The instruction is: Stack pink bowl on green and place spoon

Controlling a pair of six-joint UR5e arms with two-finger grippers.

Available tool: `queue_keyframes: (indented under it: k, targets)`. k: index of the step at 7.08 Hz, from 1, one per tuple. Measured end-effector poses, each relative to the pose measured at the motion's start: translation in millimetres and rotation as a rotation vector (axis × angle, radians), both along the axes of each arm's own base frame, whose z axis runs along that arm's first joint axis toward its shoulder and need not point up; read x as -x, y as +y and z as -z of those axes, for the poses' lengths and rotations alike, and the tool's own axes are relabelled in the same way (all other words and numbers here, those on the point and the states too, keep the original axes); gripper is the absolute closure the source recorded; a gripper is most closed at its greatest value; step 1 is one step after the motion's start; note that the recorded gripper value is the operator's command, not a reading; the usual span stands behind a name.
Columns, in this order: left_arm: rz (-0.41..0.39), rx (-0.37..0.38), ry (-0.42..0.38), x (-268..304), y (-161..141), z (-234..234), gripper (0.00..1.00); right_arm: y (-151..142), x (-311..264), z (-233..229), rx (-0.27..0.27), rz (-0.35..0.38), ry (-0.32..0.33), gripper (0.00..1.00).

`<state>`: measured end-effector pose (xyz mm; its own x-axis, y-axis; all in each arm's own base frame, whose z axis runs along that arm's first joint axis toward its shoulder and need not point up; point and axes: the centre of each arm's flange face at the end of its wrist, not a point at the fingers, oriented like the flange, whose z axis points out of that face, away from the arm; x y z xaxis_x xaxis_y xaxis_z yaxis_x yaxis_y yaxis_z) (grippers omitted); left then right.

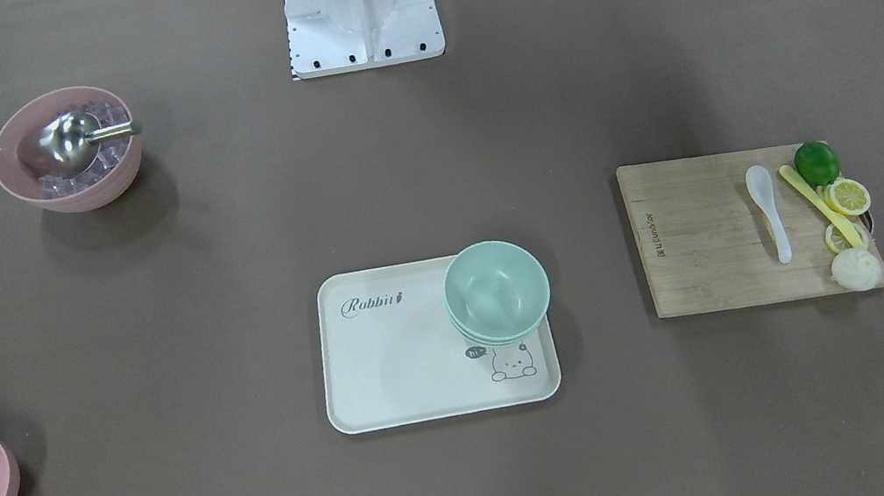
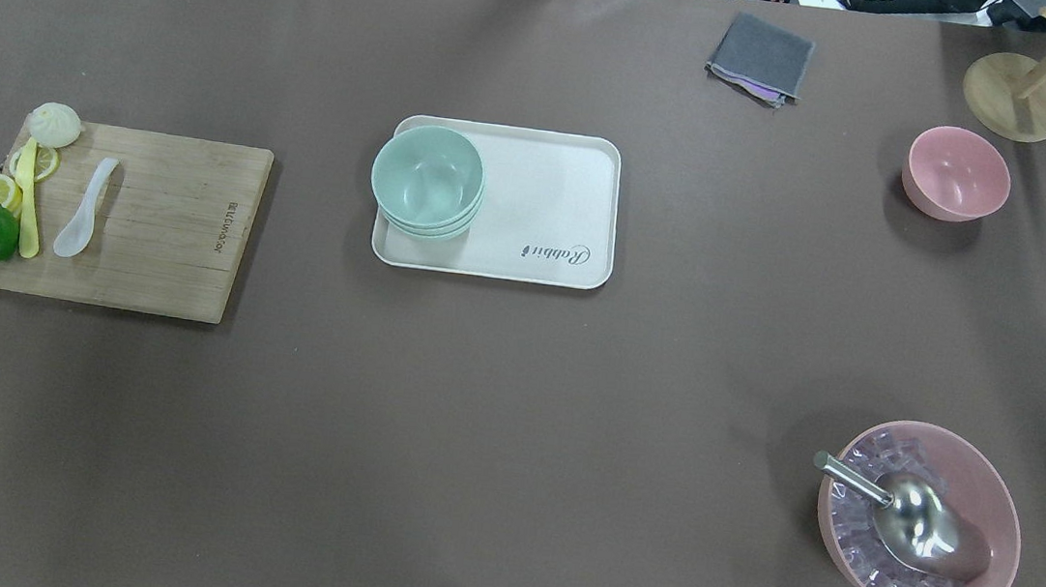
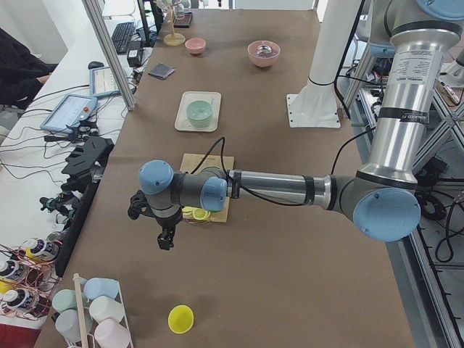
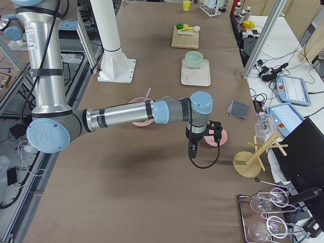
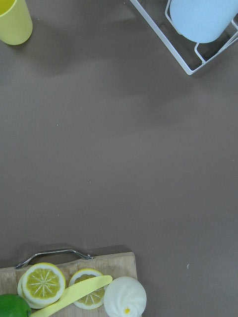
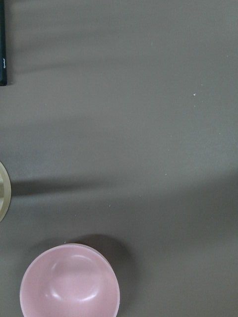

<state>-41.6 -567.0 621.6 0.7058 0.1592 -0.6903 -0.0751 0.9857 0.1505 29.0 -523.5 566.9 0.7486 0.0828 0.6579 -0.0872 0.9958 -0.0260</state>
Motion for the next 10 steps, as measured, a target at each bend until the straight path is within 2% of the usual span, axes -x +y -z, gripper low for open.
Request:
queue_keyframes:
  k: [10]
  targets:
    - [-0.008,-0.008,-0.002,-2.5,-2.7,2.1,0.02,-4.4,1.2,2.5,0.006,-0.011,-0.002,0.0]
